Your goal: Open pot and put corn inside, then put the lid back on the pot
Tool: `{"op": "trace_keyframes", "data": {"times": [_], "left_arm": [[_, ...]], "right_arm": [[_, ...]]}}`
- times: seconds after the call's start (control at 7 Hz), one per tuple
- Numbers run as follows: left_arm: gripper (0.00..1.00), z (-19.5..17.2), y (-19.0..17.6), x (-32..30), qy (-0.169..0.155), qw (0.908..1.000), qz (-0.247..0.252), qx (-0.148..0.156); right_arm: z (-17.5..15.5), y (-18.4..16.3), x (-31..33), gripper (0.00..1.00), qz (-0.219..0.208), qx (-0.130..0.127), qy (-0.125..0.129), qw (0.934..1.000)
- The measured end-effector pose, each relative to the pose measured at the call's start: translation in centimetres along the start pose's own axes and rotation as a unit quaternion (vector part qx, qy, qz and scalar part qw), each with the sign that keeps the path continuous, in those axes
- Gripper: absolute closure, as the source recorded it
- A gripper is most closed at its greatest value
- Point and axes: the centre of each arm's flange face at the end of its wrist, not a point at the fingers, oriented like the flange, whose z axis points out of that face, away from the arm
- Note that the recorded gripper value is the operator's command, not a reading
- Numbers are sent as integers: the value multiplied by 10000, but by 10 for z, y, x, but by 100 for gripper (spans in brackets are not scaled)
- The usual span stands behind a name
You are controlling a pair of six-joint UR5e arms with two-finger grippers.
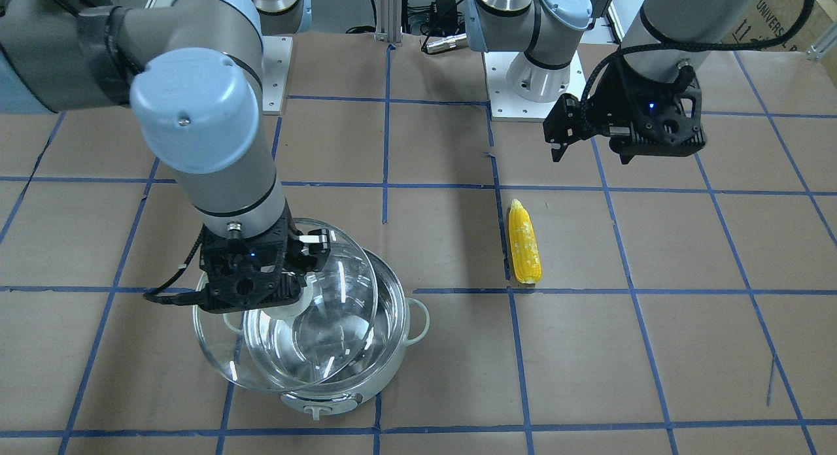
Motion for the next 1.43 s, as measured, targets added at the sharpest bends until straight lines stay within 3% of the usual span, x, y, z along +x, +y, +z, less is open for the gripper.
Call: {"op": "trace_keyframes", "data": {"times": [0.29,0.57,1.14,1.29,1.43], "left_arm": [[0,79,-33,1,30,9998,36,-191],[0,155,-33,2,26,9996,188,-225],[0,283,-1,0,-64,9990,355,273],[2,296,2,1,-49,9990,358,255],[17,305,6,1,-33,9991,356,207]], "right_arm": [[-40,-4,55,84,51,-139,1,9999],[-74,7,126,87,219,-270,-10,9994],[-108,34,188,87,383,-299,33,9988],[-114,39,196,87,448,-297,41,9985],[-120,46,204,87,510,-292,45,9983]]}}
